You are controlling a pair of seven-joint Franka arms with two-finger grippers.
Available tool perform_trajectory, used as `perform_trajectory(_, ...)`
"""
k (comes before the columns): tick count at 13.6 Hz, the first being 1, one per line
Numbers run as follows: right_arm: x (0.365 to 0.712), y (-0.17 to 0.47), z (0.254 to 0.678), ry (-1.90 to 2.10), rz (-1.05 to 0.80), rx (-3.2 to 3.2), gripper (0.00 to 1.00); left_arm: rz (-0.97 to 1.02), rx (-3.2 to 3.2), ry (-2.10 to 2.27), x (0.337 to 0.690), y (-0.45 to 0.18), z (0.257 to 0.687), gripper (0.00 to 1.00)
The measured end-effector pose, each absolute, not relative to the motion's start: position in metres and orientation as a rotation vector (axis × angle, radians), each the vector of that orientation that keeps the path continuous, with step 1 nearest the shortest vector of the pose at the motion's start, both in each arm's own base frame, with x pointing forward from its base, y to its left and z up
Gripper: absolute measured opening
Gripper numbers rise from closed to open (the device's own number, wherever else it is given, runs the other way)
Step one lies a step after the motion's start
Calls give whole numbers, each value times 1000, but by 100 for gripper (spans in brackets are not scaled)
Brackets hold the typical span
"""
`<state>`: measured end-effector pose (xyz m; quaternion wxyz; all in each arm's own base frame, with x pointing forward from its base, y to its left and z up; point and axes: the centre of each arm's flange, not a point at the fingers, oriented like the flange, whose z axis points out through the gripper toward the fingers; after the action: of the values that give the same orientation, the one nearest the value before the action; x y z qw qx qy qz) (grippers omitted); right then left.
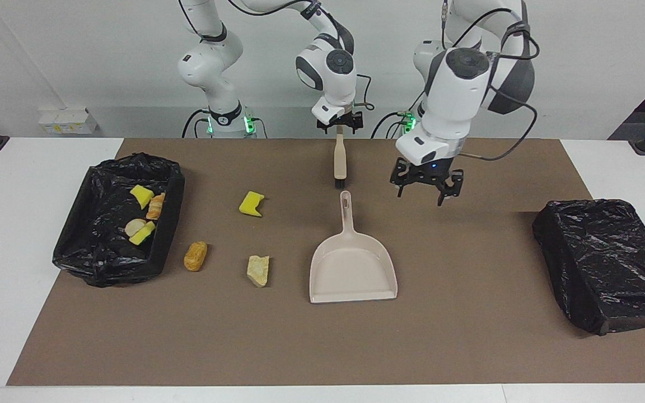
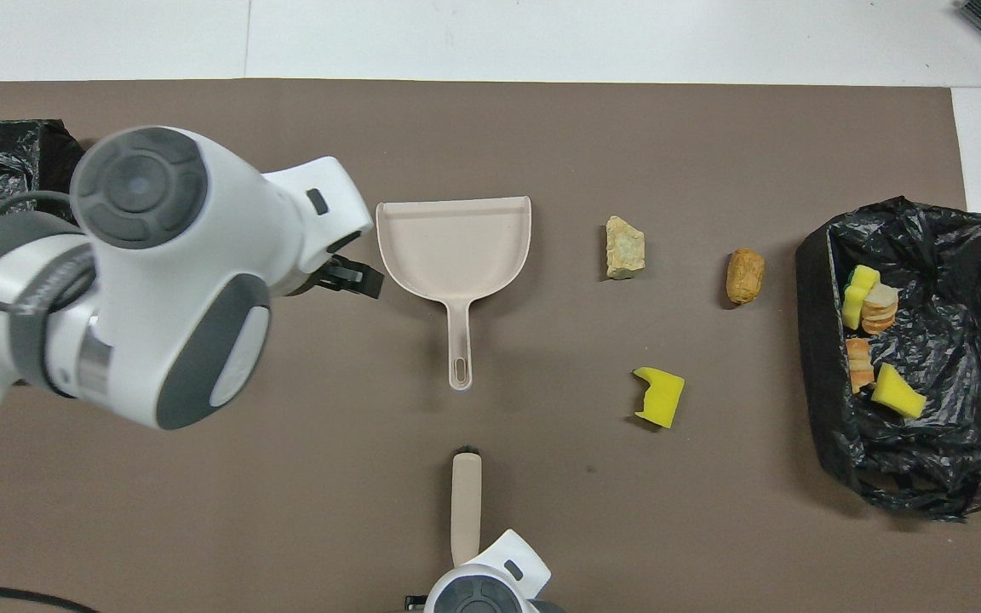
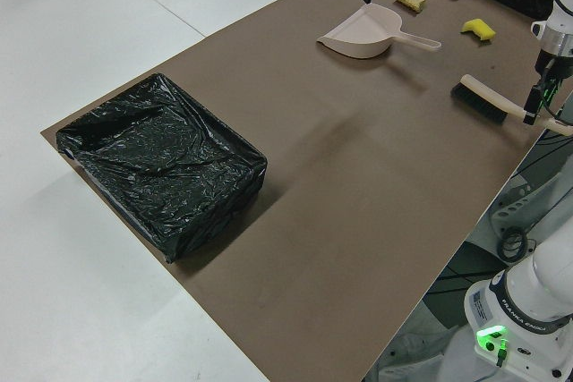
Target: Sweep and dump trash in bin
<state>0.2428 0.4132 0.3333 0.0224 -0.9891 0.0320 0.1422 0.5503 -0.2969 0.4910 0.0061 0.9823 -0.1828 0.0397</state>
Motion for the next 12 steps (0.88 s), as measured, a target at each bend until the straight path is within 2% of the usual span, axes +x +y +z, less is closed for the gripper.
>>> perform_trajectory(4,234,416,336,122,462,-3059,100,27,3088,-609,525,-351,435,100)
perform_trajectory(5,232,417,337,121,465,-3056,91,26,3092,-586,519,-358,424,100)
perform_trajectory(6,231,418,337,120,467,-3053,91,32,3093,-567,513,-363,415,100)
perform_trajectory(7,229,419,338,116,468,-3052,84,29,3095,-560,507,-368,406,100)
perform_trajectory(8,226,420,338,107,469,-3051,84,24,3097,-556,502,-371,399,100)
perform_trajectory(9,223,422,339,96,469,-3051,77,27,3095,-555,497,-375,394,100)
perform_trajectory(12,220,424,340,87,466,-3048,41,77,3070,-557,481,-391,377,100)
